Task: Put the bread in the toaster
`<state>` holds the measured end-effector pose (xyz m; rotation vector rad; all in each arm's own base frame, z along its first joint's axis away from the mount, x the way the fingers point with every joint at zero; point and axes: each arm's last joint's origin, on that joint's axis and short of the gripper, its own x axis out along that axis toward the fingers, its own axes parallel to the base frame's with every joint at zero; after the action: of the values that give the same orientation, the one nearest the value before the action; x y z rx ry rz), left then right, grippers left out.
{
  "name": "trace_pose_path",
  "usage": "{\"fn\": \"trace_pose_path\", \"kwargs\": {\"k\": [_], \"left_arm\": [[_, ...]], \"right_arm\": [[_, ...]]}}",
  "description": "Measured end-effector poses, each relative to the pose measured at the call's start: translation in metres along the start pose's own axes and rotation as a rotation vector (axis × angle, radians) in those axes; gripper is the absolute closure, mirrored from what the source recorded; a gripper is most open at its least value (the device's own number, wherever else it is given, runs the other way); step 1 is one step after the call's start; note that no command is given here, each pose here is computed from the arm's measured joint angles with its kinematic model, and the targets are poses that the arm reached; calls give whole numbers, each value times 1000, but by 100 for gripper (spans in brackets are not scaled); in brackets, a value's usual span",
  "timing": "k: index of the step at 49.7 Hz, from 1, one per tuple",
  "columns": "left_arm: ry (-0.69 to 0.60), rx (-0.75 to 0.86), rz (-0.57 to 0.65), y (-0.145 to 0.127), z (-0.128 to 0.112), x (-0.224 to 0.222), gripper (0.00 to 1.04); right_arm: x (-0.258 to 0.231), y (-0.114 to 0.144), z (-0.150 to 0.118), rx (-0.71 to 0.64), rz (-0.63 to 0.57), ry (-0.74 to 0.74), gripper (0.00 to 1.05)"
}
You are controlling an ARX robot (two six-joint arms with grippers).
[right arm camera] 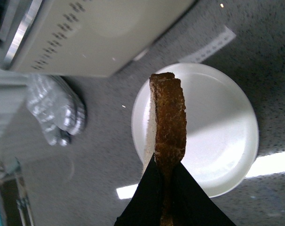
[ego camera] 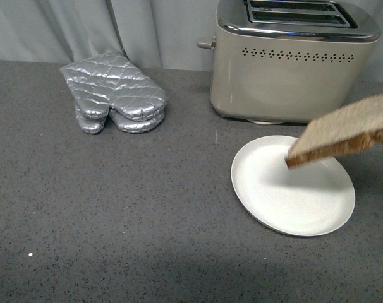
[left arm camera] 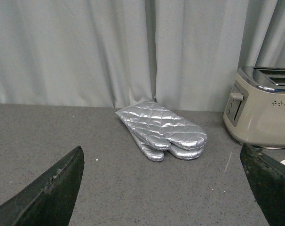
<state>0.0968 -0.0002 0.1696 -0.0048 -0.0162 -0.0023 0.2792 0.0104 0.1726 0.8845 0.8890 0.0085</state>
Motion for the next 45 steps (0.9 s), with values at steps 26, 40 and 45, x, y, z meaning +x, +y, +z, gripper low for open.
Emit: {"fn": "trace_pose_path", "kwargs": {"k": [26,40,45], "left_arm": [[0,0,0,0,0,0,7],[0,0,0,0,0,0,7],[0,0,0,0,0,0,7]], "right_arm": [[-37,128,7,306,46,-502,104],[4,157,10,397,6,-496,104],[21,162,11,431,-26,-502,104]]}}
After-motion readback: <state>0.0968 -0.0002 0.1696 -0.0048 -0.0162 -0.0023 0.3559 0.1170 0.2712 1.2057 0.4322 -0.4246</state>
